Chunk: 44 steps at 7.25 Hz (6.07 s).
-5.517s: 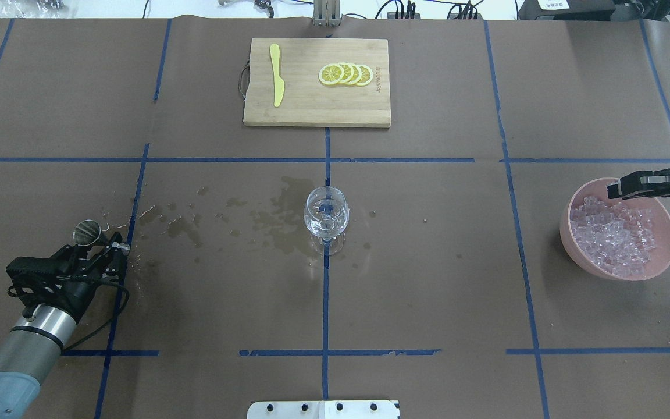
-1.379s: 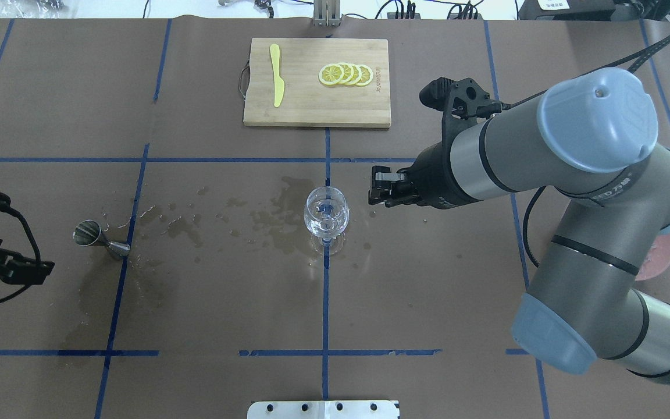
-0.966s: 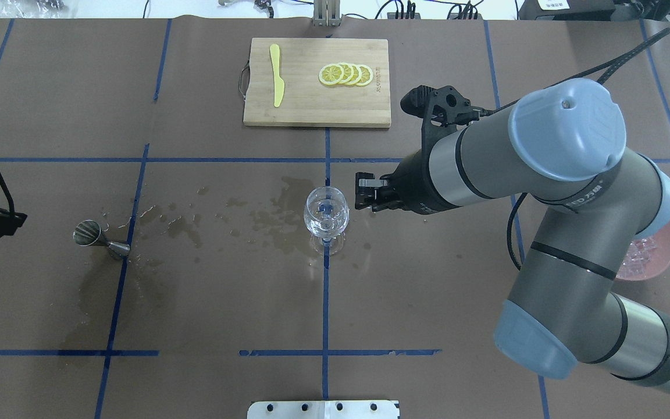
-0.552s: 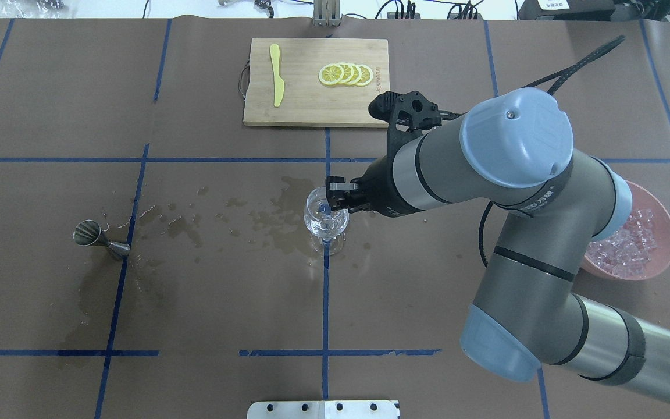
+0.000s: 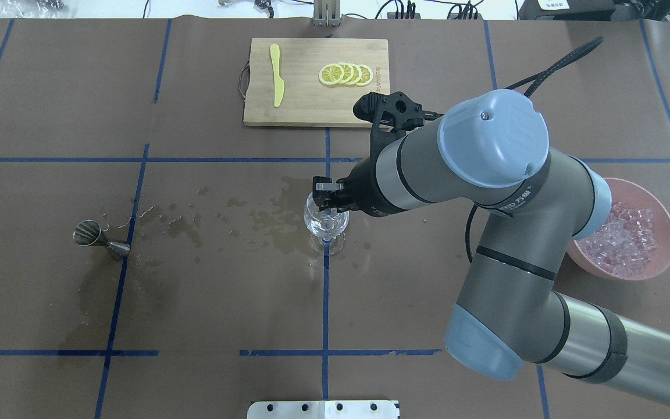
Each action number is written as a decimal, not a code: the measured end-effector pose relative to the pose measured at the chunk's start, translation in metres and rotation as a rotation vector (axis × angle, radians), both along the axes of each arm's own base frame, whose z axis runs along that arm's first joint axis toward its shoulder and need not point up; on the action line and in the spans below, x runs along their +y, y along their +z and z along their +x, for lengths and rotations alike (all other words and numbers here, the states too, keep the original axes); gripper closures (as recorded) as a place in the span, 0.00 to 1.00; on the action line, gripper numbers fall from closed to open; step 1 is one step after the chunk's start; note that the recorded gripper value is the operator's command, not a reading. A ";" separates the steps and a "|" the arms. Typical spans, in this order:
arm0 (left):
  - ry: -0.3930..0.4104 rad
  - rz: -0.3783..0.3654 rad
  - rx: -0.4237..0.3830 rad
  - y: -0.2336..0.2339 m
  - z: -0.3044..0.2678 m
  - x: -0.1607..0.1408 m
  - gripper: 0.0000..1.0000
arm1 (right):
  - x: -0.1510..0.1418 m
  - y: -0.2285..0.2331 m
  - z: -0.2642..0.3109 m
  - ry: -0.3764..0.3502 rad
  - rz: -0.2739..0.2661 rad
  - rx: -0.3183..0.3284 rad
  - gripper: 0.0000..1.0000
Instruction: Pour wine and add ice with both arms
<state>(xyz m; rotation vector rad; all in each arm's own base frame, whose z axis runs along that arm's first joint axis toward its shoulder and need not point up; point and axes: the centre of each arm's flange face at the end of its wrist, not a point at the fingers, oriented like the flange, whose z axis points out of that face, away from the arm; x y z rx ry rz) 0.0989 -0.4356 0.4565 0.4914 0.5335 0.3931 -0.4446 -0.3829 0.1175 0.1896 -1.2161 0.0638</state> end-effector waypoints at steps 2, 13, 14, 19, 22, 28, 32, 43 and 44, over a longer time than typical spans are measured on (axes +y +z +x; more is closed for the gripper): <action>-0.001 0.007 0.002 0.009 -0.001 -0.004 0.00 | -0.002 -0.001 -0.002 0.005 0.002 0.001 0.76; 0.004 0.010 -0.015 0.023 -0.008 -0.009 0.00 | -0.012 -0.012 0.000 0.035 0.004 0.012 0.00; 0.007 0.021 -0.031 0.028 -0.018 -0.014 0.00 | -0.014 -0.015 0.012 0.042 -0.006 0.023 0.00; -0.043 -0.140 0.158 0.082 -0.095 -0.047 0.00 | -0.086 0.032 0.121 0.086 -0.082 0.134 0.00; -0.082 -0.204 0.206 0.102 -0.117 -0.046 0.00 | -0.126 0.136 0.185 -0.012 0.019 0.368 0.00; -0.107 -0.326 0.236 0.127 -0.132 -0.043 0.00 | -0.155 0.356 0.361 -0.279 0.084 0.554 0.00; -0.137 -0.490 0.271 0.150 -0.140 -0.044 0.00 | -0.148 0.461 0.476 -0.269 0.011 0.445 0.00; -0.205 -0.560 0.274 0.172 -0.168 -0.035 0.00 | -0.139 0.520 0.527 -0.020 -0.086 0.412 0.00; -0.206 -0.563 0.274 0.174 -0.168 -0.035 0.00 | -0.138 0.517 0.527 -0.014 -0.089 0.411 0.00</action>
